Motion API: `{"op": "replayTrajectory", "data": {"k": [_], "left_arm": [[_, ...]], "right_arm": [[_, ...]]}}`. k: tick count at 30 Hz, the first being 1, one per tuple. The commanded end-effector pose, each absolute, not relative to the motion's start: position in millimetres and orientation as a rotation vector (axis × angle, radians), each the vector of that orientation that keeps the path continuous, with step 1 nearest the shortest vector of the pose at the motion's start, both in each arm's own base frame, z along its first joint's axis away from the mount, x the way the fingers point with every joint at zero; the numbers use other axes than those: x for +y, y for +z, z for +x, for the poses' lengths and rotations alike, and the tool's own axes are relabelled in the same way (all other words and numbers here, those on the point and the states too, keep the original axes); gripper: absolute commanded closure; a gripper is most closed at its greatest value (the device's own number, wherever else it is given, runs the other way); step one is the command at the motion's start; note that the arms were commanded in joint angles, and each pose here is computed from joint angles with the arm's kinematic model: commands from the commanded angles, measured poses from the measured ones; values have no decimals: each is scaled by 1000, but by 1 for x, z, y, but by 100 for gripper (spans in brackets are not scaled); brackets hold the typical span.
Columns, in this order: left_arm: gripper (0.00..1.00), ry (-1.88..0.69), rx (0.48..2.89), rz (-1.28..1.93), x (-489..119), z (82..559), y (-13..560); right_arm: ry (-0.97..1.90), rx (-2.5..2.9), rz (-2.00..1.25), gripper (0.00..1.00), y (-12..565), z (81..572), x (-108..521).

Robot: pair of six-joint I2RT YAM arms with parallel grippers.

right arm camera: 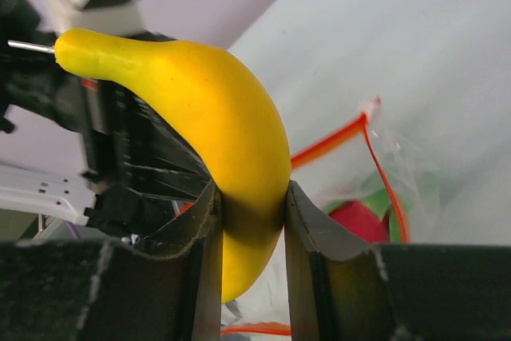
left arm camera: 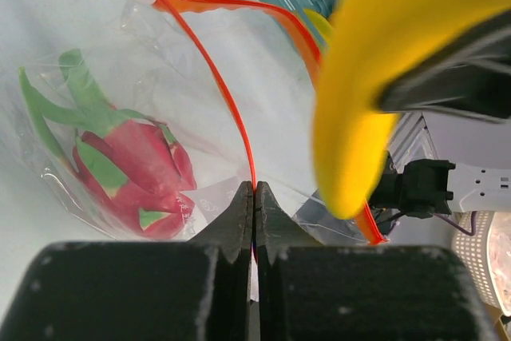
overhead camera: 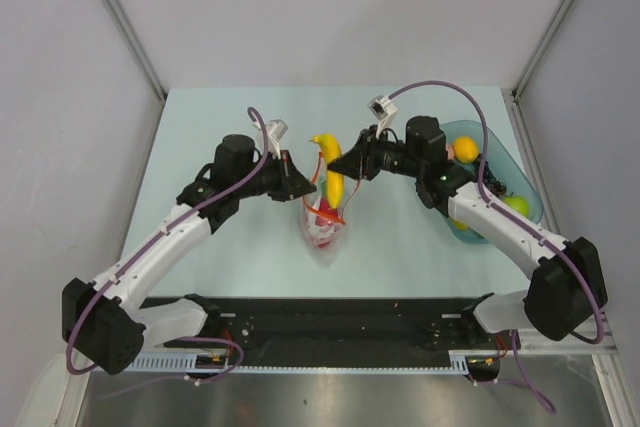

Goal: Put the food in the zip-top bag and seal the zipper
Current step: Place the fake fruit in the zipper food storage bag.

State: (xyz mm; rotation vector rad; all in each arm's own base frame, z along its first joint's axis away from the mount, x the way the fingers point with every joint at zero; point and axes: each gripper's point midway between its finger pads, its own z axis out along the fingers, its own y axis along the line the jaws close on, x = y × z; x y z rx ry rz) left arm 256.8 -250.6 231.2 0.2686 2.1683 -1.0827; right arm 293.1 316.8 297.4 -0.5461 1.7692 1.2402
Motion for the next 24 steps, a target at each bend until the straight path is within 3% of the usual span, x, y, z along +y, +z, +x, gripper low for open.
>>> {"op": "replayTrajectory", "data": {"k": [1,2,3,5,6,9,12,17,24], "left_arm": [[100,-1118,2090,274,-252,256,251],[100,-1120,2086,274,-252,256,253],[99,-1120,2087,276,-252,255,252],[99,-1119,2086,284,-252,255,252],[99,-1116,2082,287,-252,255,253],[97,-1099,2069,298,-249,254,255],[96,-1084,2060,310,-247,253,256],[97,-1081,2065,316,-246,252,254],[97,-1074,2067,328,-247,253,254]], "right_arm": [[1232,1843,-587,98,269,282,324],[1230,1882,-595,94,259,276,324],[1249,1884,-626,76,258,268,327],[1246,1910,-660,60,255,263,327],[1237,1925,-674,44,255,262,325],[1171,1945,-686,18,267,271,312],[1095,1931,-704,1,283,277,296],[986,1904,-704,0,308,289,265],[818,2015,-628,2,291,312,189]]}}
